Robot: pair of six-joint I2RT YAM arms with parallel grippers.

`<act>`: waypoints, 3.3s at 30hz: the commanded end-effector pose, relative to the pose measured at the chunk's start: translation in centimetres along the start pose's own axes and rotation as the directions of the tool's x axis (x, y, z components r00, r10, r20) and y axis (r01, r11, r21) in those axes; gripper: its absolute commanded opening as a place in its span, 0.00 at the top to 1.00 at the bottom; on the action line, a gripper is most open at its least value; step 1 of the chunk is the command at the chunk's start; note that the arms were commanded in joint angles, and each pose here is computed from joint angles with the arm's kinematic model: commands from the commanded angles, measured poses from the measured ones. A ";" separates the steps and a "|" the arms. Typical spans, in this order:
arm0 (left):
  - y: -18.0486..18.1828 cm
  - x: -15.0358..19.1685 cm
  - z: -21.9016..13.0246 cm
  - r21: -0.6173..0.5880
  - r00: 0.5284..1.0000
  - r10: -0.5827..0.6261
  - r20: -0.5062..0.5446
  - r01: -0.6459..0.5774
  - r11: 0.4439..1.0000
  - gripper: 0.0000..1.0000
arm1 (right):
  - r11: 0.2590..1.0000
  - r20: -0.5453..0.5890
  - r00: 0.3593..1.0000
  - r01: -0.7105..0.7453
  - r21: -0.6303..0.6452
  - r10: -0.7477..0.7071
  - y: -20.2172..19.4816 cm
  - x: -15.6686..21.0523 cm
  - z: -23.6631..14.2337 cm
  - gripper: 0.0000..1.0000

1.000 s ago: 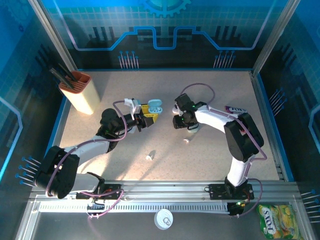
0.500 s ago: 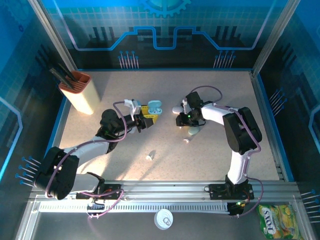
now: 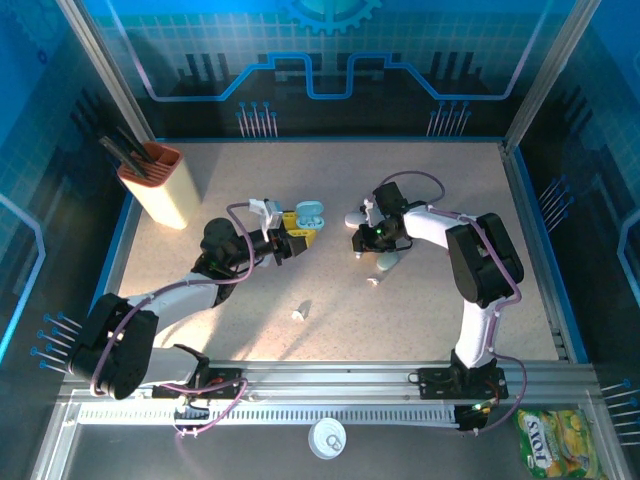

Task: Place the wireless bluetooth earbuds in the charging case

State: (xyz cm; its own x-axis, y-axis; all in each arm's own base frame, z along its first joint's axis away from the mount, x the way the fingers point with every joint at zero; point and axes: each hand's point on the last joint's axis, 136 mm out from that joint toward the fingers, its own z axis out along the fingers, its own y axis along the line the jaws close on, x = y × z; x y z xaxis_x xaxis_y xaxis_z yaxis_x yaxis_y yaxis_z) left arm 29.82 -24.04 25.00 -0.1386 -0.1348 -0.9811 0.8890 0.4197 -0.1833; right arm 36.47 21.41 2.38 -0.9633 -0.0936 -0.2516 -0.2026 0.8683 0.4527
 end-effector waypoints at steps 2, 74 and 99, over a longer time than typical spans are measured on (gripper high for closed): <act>0.1 -0.7 -0.2 -0.008 0.999 0.032 0.025 -0.032 0.999 0.61 | 0.999 -0.018 1.000 0.011 -0.031 -0.012 0.4 0.3 0.0 0.77; 3.1 3.3 4.3 -0.191 0.970 0.237 -0.046 -0.241 0.951 0.63 | 0.922 0.339 0.872 0.387 -0.034 -0.354 20.2 -3.1 -16.7 0.82; 3.6 2.8 4.4 -0.230 0.976 0.217 -0.032 -0.218 0.949 0.63 | 0.919 0.258 0.895 0.390 -0.054 -0.364 19.7 -2.5 -13.1 0.77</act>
State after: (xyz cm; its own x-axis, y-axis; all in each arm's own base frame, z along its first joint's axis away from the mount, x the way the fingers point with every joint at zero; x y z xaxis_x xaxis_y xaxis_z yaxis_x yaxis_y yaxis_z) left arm 33.99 -26.50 20.66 0.0157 0.0072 -0.9999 0.7814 0.6239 0.0168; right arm 33.17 31.50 23.78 -0.7428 -0.2472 -0.6222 -0.5502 0.7549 0.3569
